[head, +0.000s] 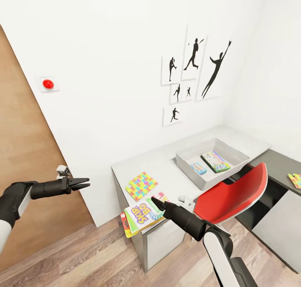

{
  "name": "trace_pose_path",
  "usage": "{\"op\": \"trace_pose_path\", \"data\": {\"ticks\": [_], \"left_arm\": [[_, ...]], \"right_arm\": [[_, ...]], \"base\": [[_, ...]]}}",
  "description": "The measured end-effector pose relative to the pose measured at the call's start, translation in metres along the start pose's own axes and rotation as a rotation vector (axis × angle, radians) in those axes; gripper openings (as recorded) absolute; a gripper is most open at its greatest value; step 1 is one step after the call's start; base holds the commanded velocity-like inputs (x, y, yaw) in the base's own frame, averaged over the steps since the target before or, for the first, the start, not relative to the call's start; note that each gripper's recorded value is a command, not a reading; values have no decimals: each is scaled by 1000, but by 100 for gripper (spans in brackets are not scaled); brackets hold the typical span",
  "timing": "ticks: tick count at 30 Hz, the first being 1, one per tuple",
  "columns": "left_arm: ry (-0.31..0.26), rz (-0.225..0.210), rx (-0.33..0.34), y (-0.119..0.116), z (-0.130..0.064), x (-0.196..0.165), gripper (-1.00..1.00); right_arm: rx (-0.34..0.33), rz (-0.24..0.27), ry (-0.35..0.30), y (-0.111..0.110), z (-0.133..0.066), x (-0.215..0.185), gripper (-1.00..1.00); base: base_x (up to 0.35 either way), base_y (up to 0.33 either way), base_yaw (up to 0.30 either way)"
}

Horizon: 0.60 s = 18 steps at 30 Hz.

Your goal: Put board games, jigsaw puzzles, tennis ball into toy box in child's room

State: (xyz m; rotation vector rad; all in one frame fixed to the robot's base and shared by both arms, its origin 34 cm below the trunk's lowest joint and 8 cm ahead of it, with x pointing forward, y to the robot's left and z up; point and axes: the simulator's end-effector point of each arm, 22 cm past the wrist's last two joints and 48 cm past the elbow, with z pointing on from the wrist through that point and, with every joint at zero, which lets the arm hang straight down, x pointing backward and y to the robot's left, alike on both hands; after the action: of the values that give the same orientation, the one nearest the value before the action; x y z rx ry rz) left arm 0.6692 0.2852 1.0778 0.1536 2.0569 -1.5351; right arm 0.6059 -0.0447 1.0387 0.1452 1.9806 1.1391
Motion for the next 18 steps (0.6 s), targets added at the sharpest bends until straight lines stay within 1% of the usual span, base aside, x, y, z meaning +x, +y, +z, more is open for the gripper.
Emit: {"op": "trace_pose_path", "data": {"ticks": [8,18], "left_arm": [[-5,12,-3,-5,-5,-3,100],[-8,20,-4,-10,-6,-5,100]], "right_arm": [[-10,-13,-4,4,-3,-3,100],[-14,-21,-10,7,-6,-6,100]], "base": [[0,0,0],[0,0,0]]}}
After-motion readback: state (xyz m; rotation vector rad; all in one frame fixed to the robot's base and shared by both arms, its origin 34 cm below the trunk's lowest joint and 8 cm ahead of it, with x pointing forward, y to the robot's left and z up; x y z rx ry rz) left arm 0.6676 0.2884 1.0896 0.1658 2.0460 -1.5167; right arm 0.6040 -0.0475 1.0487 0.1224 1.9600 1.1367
